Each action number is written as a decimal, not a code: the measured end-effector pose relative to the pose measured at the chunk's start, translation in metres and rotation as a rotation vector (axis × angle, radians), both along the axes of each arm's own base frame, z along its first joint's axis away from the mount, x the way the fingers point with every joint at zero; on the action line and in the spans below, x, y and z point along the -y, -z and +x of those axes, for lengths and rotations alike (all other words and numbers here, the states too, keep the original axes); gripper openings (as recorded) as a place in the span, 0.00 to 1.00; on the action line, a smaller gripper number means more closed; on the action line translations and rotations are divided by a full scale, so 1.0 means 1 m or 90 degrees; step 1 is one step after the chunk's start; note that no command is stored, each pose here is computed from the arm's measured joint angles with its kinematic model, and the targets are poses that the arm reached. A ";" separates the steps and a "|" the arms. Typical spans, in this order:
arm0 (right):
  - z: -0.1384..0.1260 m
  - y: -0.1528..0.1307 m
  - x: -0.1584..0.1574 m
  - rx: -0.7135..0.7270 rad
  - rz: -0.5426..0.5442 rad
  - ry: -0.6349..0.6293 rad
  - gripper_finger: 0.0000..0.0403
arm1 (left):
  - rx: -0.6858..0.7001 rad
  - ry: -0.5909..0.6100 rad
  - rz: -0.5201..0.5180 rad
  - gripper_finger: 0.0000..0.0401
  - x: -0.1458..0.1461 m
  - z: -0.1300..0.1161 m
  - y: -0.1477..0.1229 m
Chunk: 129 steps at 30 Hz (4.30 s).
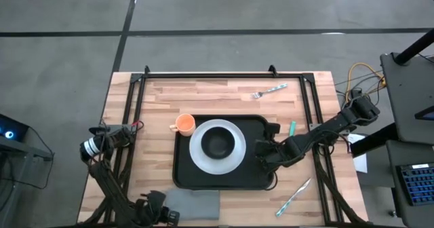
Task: Set up tray
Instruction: Put the gray napkin to the right of the white plate on the black serving tray
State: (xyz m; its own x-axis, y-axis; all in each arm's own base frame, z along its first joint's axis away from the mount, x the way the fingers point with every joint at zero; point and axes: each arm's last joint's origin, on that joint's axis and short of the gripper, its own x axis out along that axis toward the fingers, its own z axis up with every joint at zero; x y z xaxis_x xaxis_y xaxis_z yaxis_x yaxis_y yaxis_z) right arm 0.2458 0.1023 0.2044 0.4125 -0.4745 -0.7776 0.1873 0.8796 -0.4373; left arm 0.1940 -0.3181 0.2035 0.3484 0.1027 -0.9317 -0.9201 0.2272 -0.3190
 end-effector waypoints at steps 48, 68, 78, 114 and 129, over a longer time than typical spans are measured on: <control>-0.048 -0.135 0.024 0.240 0.178 -0.130 0.58 | -0.019 0.719 0.274 0.00 -0.209 0.143 -0.208; -0.014 -0.181 0.118 0.387 0.124 -0.067 0.59 | -0.130 0.914 0.506 0.00 -0.306 0.139 -0.234; 0.022 -0.179 0.159 0.391 0.207 -0.138 0.59 | -0.248 0.950 0.619 0.00 -0.327 0.134 -0.242; 0.076 -0.226 0.159 0.378 0.263 -0.235 0.57 | -0.213 0.917 0.640 0.00 -0.330 0.152 -0.234; 0.086 -0.218 0.156 0.371 0.254 -0.219 0.57 | -0.179 0.862 0.607 0.00 -0.337 0.150 -0.236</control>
